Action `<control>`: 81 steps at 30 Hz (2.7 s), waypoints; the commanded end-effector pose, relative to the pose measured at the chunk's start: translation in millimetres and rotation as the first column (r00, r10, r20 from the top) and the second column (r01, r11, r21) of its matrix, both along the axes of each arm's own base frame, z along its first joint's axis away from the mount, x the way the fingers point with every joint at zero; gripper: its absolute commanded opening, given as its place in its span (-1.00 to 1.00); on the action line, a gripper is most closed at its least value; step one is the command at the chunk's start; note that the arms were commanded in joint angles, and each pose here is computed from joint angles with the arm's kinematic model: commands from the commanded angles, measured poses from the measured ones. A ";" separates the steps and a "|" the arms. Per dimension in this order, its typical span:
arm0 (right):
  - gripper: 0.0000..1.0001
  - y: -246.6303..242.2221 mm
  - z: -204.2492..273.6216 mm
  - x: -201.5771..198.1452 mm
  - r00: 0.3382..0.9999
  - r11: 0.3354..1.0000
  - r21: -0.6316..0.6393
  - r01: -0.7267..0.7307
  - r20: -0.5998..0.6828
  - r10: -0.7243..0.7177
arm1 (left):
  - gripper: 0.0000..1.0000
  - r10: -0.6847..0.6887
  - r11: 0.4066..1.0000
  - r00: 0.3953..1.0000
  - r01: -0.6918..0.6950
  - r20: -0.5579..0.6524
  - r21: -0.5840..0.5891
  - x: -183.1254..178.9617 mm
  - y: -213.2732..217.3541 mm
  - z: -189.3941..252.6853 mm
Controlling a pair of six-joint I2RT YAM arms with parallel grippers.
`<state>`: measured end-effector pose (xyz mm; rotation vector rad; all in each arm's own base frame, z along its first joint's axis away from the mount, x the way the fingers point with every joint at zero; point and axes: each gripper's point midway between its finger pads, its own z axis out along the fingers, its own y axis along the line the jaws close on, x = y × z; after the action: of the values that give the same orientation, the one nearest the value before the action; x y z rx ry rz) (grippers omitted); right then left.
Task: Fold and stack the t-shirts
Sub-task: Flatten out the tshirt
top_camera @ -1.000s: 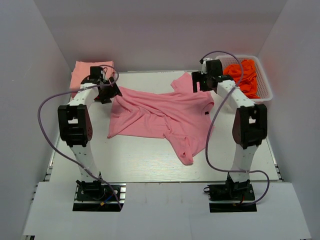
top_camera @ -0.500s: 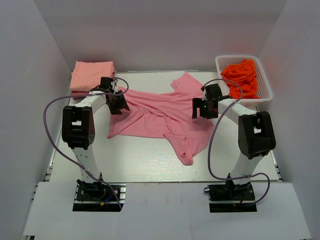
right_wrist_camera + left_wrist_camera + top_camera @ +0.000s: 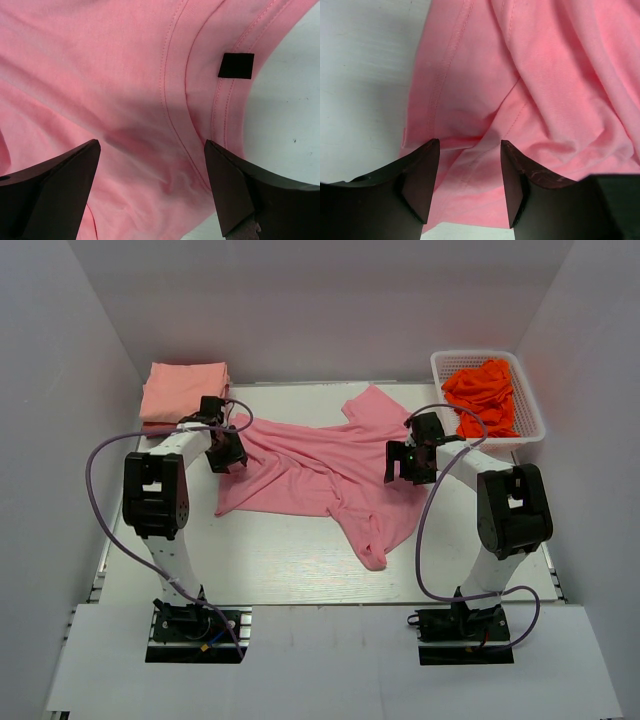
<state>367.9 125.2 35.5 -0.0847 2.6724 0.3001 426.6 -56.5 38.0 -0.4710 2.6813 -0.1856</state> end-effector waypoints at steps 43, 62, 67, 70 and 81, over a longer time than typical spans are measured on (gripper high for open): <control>-1.00 -63.9 -21.2 -4.1 0.947 0.923 -0.257 0.287 -0.068 -0.313 | -1.00 0.097 0.992 0.986 -0.107 0.133 0.067 -36.3 29.0 80.4; -1.00 -98.9 -0.4 0.2 0.949 0.902 -0.325 0.284 -0.040 -0.313 | -1.00 0.055 0.997 0.995 -0.060 0.082 0.056 -66.9 25.3 177.3; -1.00 -98.8 0.5 -3.2 0.950 0.905 -0.320 0.279 -0.045 -0.309 | -1.00 0.042 0.994 0.997 -0.035 -0.057 0.105 -96.3 32.6 176.8; -1.00 -98.2 0.0 -4.8 0.952 0.908 -0.320 0.271 -0.046 -0.301 | -1.00 0.050 0.990 0.976 -0.021 -0.213 0.136 -128.1 37.6 144.6; -1.00 -98.8 -5.8 -13.1 0.954 0.910 -0.329 0.253 -0.073 -0.291 | -1.00 0.006 1.000 0.976 -0.005 -0.216 0.003 -140.1 14.4 136.0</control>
<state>356.1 33.5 19.4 0.2200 2.7995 -0.1960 280.8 -36.3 146.3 -0.5522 2.9748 -0.0428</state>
